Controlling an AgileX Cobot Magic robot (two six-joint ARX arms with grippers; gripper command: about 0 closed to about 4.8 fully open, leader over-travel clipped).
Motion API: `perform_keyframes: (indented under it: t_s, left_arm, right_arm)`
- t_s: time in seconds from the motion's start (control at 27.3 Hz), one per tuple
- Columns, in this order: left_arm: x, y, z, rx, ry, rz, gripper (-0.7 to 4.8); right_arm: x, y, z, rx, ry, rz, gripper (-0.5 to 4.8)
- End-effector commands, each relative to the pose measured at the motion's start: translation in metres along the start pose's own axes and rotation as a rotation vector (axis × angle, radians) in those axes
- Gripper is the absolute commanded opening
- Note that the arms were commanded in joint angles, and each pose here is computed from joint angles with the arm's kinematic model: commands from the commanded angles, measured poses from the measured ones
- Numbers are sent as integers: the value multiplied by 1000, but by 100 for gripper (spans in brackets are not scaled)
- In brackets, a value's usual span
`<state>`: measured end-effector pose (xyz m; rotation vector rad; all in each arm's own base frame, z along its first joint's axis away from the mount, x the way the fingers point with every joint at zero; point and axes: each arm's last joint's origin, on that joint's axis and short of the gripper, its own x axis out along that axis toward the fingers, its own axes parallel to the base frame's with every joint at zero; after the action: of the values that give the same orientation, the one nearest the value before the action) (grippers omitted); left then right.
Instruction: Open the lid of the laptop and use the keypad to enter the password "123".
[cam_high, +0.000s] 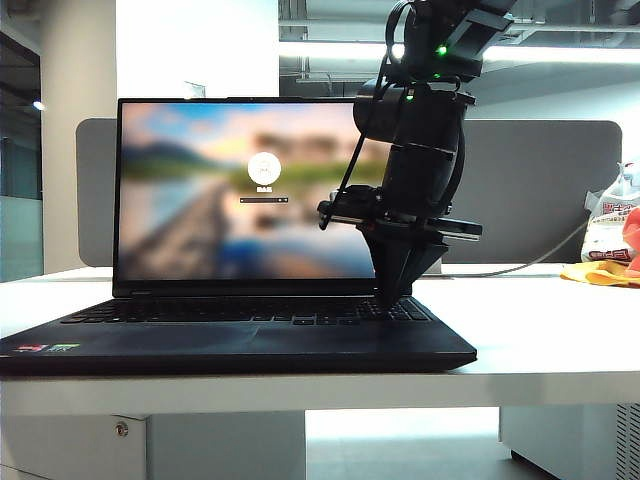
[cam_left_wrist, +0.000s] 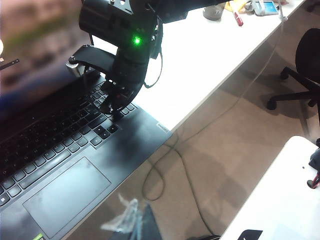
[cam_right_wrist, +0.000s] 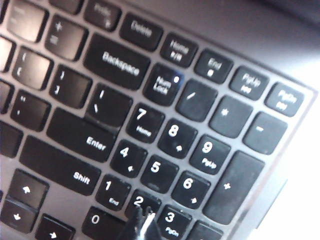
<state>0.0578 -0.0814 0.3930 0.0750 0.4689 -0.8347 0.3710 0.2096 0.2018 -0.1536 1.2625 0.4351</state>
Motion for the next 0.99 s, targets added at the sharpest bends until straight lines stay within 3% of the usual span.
perform_keyframes:
  t_s: [0.04, 0.29, 0.55, 0.99]
  left_arm:
    - [-2, 0, 3, 3, -22, -5, -6]
    - [-2, 0, 2, 2, -21, -5, -6]
    - [-2, 0, 3, 3, -22, -5, -6]
    - [-2, 0, 3, 3, -22, -5, -6]
  right_arm:
    - [0, 0, 0, -2, 1, 11, -4]
    - [19, -2, -4, 5, 71, 16, -4]
    - [-29, 0, 6, -32, -122, -63, -4]
    - [-1, -7, -2, -8, 25, -26, -3]
